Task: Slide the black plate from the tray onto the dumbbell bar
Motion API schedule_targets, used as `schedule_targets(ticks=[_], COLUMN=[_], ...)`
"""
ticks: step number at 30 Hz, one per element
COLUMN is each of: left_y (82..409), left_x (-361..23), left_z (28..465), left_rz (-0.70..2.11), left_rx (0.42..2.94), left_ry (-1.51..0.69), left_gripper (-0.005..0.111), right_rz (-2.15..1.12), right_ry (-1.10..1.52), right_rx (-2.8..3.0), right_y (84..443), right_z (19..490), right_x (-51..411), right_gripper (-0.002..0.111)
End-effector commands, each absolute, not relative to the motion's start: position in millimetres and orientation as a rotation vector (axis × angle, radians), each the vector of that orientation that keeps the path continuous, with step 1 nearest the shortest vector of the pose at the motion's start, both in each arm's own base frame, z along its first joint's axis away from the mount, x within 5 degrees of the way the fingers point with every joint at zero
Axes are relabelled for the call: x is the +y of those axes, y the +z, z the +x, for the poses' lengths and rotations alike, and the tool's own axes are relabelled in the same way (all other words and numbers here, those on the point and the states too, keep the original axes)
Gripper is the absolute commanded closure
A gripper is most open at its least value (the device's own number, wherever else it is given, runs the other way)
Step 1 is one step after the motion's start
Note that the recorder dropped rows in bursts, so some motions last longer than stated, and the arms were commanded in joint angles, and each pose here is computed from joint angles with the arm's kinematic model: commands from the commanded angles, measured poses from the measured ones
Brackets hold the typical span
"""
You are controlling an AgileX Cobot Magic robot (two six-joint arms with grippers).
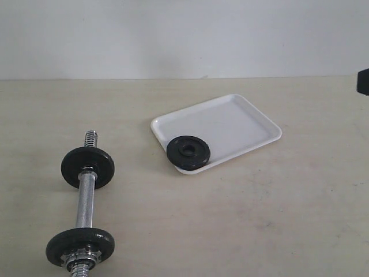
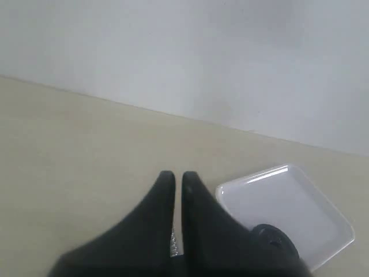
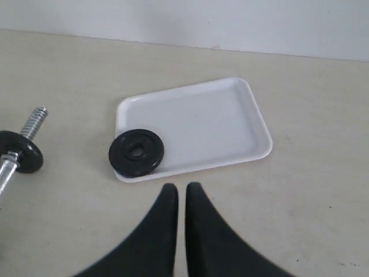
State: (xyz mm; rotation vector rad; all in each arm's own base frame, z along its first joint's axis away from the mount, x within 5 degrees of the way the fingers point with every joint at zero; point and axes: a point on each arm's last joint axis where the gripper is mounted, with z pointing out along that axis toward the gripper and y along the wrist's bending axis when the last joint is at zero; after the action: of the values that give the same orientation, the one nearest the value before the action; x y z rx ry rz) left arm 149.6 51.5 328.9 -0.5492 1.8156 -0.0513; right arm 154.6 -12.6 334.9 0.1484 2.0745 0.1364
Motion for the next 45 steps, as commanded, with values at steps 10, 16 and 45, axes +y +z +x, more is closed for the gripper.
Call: schedule_targets(ticks=[10,16,45], left_y=[265,244,186], left_x=[32,37,54], left_z=[198,210,242], left_rz=[-0.296,-0.269,-0.648], left_rx=[2.301,2.392,2.479], left_ry=[-0.544,-0.567,-0.692], left_gripper=[0.103,0.102,0.038], right_rz=[-0.351,-0.418,-0.41], right_ry=[0.354,0.324,0.238], right_rx=[2.344,2.327,2.275], right_y=[288,287,289], right_z=[196,198,203], right_x=[2,2,-3], right_gripper=[0.109,0.109,0.109])
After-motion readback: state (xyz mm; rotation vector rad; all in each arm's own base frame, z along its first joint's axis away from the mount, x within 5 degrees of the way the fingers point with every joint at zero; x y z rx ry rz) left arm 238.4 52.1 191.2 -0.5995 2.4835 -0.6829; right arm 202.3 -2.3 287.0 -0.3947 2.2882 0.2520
